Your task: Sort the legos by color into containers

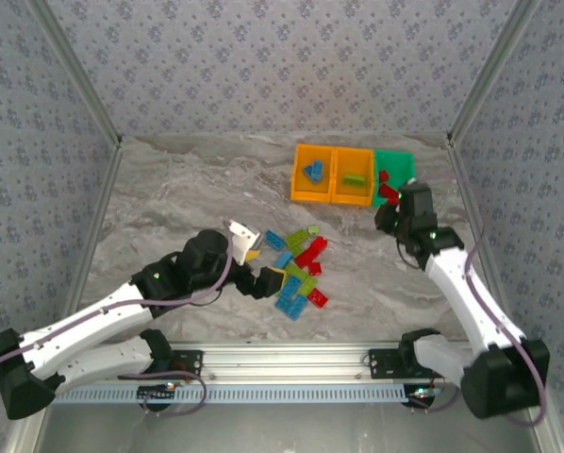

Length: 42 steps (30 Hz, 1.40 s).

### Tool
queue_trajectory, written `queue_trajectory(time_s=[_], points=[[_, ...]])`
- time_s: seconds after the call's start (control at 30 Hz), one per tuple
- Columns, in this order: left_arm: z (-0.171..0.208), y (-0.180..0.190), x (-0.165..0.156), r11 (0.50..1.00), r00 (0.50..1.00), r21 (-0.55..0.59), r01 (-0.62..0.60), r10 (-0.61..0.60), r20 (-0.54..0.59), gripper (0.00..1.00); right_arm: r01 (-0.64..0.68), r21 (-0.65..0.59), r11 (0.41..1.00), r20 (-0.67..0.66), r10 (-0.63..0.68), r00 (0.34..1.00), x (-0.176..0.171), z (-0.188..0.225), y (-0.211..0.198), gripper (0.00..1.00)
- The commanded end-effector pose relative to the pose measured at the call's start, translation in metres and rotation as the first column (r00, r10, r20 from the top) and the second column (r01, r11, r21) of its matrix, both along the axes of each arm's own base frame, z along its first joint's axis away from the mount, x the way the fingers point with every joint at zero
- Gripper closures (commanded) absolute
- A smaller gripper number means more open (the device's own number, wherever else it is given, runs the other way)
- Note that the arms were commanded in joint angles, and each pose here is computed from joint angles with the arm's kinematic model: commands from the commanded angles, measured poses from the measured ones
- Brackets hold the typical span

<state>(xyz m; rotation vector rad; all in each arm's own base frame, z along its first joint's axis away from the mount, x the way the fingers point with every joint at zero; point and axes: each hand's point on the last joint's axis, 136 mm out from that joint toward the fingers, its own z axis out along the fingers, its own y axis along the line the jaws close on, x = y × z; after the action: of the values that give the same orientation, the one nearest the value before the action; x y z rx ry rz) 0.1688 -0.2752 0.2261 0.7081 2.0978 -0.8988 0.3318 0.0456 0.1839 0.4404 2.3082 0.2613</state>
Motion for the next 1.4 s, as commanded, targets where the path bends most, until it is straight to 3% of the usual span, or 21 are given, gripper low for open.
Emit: queue_trajectory(time_s=[0.0,0.03,0.1,0.17,0.2,0.3,0.4,0.47,0.57,0.73,0.93,1.03,1.13,1.2,1.3,1.37], points=[[0.000,0.014,0.014,0.989,0.989,0.000,-0.146,0.146,-0.023,0.01,-0.041,-0.070,0.997,-0.076,0.035,0.996,0.038,-0.015,-0.016,0.85],[-0.007,0.026,0.023,0.971,0.971,0.035,-0.237,0.238,-0.033,0.01,-0.033,-0.072,0.997,-0.089,0.026,0.996,0.052,-0.018,-0.021,0.85],[-0.028,0.066,0.039,0.874,0.877,0.129,-0.469,0.478,-0.048,0.01,-0.019,-0.074,0.997,-0.114,0.011,0.993,0.084,-0.026,-0.029,0.85],[-0.043,0.098,0.044,0.769,0.773,0.186,-0.612,0.631,-0.065,0.01,0.000,-0.074,0.997,-0.127,-0.009,0.992,0.115,-0.030,-0.036,0.84],[-0.048,0.107,0.042,0.739,0.740,0.197,-0.644,0.667,-0.083,0.01,0.014,-0.085,0.996,-0.134,-0.026,0.991,0.128,-0.033,-0.042,0.83],[-0.058,0.115,0.036,0.711,0.696,0.180,-0.680,0.703,-0.147,0.01,0.047,-0.116,0.992,-0.184,-0.068,0.981,0.156,-0.050,-0.057,0.81],[-0.066,0.116,0.031,0.703,0.672,0.165,-0.692,0.711,-0.207,0.01,0.046,-0.139,0.989,-0.233,-0.078,0.969,0.170,-0.058,-0.062,0.71],[-0.070,0.117,0.029,0.697,0.660,0.170,-0.697,0.716,-0.229,0.01,0.052,-0.148,0.988,-0.264,-0.090,0.960,0.168,-0.057,-0.064,0.59],[-0.077,0.112,0.032,0.688,0.642,0.187,-0.701,0.724,-0.253,0.01,0.064,-0.118,0.991,-0.249,-0.092,0.964,0.159,-0.041,-0.061,0.53],[-0.088,0.092,0.043,0.684,0.625,0.249,-0.686,0.729,-0.280,0.01,0.041,-0.017,0.999,-0.167,-0.043,0.985,0.113,0.007,-0.038,0.50],[-0.099,0.053,0.066,0.679,0.607,0.311,-0.665,0.734,-0.304,0.01,-0.181,0.061,0.982,0.001,0.181,0.983,0.008,0.067,0.029,0.35],[-0.109,0.038,0.084,0.654,0.568,0.284,-0.701,0.753,-0.333,0.01,-0.307,0.054,0.950,0.018,0.306,0.952,-0.051,0.068,0.058,0.26],[-0.123,0.031,0.103,0.605,0.481,0.277,-0.746,0.778,-0.404,0.01,-0.396,0.090,0.914,-0.004,0.398,0.917,-0.101,0.063,0.078,0.20],[-0.131,0.024,0.114,0.590,0.440,0.280,-0.758,0.778,-0.448,0.01,-0.403,0.184,0.897,-0.038,0.416,0.909,-0.124,0.057,0.089,0.19],[-0.138,0.006,0.134,0.594,0.430,0.279,-0.755,0.769,-0.473,0.01,-0.460,0.318,0.829,-0.029,0.493,0.869,-0.150,0.052,0.118,0.16],[-0.144,0.000,0.145,0.573,0.406,0.292,-0.766,0.783,-0.470,0.01,-0.469,0.313,0.826,-0.041,0.505,0.862,-0.160,0.048,0.123,0.15]])
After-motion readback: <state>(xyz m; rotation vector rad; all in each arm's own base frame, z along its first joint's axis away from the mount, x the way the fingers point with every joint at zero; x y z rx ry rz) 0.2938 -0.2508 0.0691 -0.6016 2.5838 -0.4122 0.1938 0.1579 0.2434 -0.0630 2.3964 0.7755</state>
